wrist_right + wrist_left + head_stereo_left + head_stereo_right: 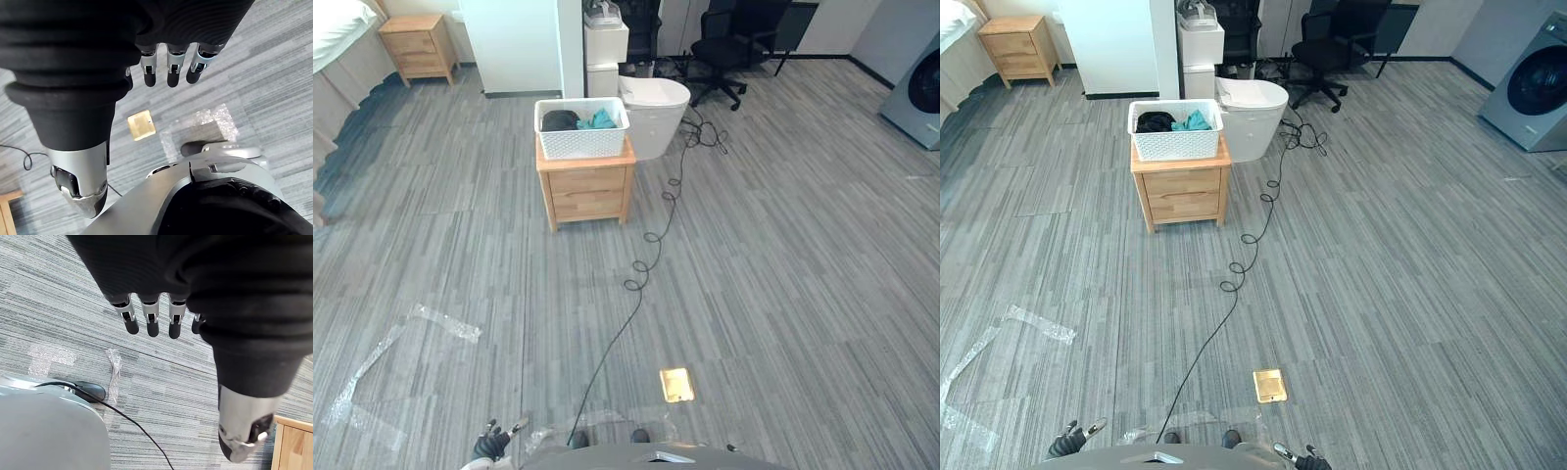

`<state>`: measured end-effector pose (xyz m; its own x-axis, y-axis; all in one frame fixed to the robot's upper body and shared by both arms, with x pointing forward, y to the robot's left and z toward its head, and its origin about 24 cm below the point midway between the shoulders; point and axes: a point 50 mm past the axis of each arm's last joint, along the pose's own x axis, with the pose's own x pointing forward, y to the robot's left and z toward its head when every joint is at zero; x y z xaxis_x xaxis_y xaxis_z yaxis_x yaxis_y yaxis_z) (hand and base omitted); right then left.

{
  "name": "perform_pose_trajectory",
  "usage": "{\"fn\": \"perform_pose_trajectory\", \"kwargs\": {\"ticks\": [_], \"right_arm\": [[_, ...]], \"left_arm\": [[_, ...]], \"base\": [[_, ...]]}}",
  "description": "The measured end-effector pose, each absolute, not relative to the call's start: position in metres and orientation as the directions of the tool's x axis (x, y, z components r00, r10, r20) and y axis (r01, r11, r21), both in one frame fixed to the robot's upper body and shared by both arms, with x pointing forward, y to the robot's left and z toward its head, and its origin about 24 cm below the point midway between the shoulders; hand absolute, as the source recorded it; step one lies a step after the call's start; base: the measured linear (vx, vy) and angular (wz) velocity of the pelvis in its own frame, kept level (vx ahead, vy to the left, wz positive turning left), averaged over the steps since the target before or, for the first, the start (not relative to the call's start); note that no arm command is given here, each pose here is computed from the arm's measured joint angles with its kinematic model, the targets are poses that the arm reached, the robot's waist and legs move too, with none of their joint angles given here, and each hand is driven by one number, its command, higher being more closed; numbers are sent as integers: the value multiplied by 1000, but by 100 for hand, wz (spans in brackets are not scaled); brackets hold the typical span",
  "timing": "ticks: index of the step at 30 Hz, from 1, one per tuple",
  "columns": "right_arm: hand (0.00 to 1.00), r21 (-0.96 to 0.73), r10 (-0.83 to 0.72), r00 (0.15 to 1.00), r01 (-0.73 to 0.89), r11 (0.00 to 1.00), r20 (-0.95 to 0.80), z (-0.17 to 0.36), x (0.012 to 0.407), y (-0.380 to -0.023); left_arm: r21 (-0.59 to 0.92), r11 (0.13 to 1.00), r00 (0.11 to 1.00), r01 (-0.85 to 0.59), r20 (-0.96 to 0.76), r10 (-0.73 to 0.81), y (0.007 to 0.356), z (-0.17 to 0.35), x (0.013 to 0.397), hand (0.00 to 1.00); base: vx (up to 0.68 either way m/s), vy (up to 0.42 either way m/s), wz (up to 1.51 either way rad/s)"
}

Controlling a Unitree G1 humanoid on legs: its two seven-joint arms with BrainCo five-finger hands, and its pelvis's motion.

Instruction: Pick up the laundry basket with both hands and put the clothes into the washing machine.

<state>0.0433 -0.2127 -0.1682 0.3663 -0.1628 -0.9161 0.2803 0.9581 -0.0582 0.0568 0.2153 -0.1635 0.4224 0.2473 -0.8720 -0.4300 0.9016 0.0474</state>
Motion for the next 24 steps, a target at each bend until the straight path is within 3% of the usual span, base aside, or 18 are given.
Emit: {"fn": "perform_pose_trajectory", "kwargs": {"ticks": [14, 18, 21, 24], "right_arm": [[0, -45, -179, 402, 321, 946, -898, -165, 52, -215], [0, -3, -188, 484, 357, 934, -855, -158, 67, -213], [0, 12, -181, 501, 358, 934, -847, -157, 74, -212], [0, 6, -181, 497, 352, 936, -849, -157, 79, -215]], "left_arm": [[0, 848, 453, -530, -845, 283, 217, -159, 66, 0], [-2, 848, 465, -530, -837, 289, 220, -158, 69, 0], [-5, 850, 471, -527, -834, 287, 220, -157, 72, 0], [-53, 861, 531, -506, -806, 262, 212, -153, 100, 0]], "base": [[16, 16, 1], [226, 82, 0], [317, 43, 9], [641, -36, 34]]}}
